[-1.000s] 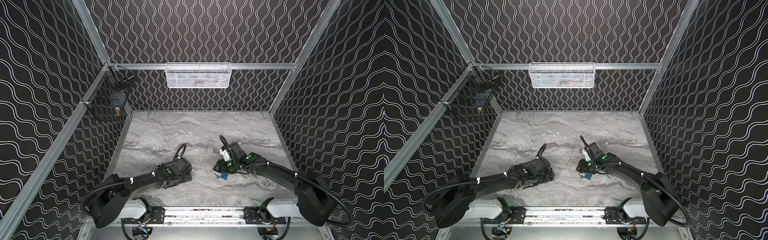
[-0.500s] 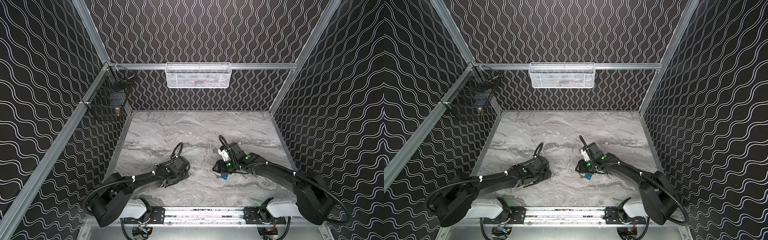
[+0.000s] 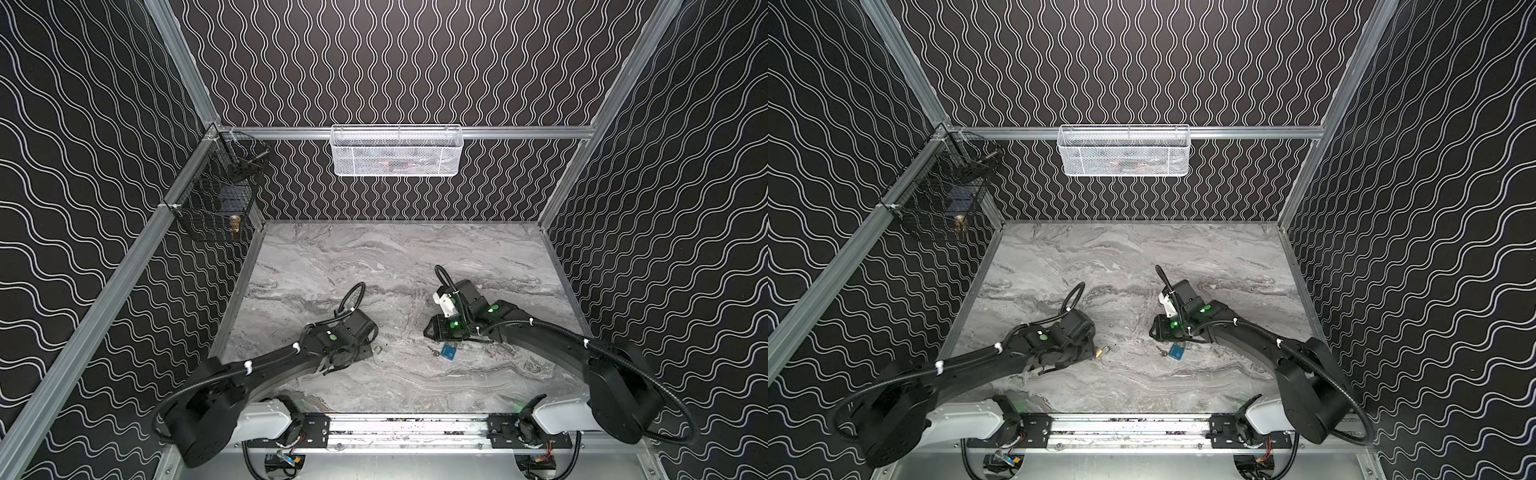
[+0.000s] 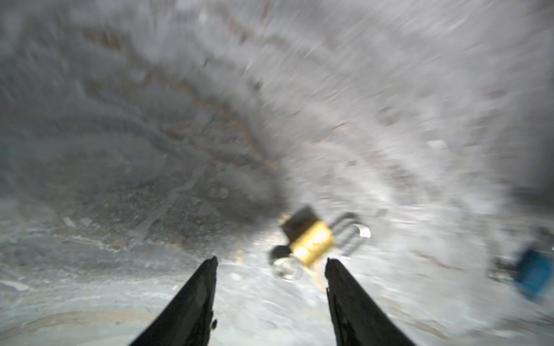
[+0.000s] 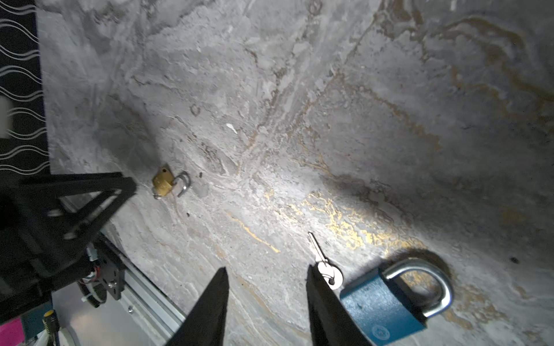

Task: Unlock with the key
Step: 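Open the left gripper to release the padlock and lift away, then lower the right gripper onto the silver key beside the blue padlock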

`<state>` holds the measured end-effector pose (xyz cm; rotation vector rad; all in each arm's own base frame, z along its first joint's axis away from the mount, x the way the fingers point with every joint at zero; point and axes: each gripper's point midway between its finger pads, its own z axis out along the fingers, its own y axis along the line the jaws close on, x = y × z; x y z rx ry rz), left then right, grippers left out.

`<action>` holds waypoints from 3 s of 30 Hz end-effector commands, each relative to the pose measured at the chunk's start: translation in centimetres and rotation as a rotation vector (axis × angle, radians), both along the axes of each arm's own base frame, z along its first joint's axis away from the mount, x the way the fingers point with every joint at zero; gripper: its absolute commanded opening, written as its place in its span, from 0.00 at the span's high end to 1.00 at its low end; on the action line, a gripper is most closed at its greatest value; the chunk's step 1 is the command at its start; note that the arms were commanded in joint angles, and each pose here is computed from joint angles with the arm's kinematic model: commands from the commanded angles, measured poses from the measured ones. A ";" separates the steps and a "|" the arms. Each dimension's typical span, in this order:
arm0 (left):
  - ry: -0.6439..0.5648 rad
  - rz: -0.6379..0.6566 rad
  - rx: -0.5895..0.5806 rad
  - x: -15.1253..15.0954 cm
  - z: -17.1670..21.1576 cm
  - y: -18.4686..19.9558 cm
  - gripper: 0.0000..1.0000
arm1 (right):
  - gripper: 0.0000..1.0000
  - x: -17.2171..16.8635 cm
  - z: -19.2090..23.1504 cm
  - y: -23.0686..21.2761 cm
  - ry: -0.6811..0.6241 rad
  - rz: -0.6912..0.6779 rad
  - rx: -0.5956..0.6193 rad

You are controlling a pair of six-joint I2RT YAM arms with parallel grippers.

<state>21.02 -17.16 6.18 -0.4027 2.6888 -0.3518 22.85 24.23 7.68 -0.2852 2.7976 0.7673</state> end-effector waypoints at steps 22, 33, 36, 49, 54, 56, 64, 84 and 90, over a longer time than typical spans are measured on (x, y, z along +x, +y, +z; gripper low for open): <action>-0.045 -0.019 -0.114 0.3 3.4 -1.4 0.37 | 0.60 -3.5 -6.5 -1.4 -0.006 0.127 -0.362; -0.040 -0.024 -0.151 0.5 3.3 -2.6 0.37 | 0.69 -4.2 -5.9 -1.8 -0.018 0.101 -0.366; -0.038 -0.025 -0.157 0.5 3.1 -2.9 0.37 | 0.72 -4.3 -5.9 -2.1 -0.023 0.093 -0.363; -0.042 -0.046 -0.261 1.0 4.1 -5.8 0.37 | 0.82 -4.6 -5.1 -1.5 -0.049 0.090 -0.284; -0.060 -0.056 -0.278 1.0 5.0 -6.8 0.37 | 0.80 -4.3 -4.3 -1.4 -0.046 0.069 -0.275; -0.075 -0.060 -0.276 1.0 5.4 -7.2 0.37 | 0.71 -4.1 -3.8 -1.3 -0.028 0.013 -0.264; -0.098 -0.072 -0.227 1.5 5.8 -7.0 0.35 | 0.61 -4.4 -4.2 -1.2 0.020 -0.194 -0.208; -0.142 -0.045 -0.218 1.0 6.1 -4.0 0.32 | 0.69 -2.8 -5.5 -1.4 -0.037 -0.344 -0.374; -0.134 -0.047 -0.223 1.1 6.0 -3.9 0.33 | 0.72 -2.7 -5.8 -1.9 -0.049 -0.353 -0.413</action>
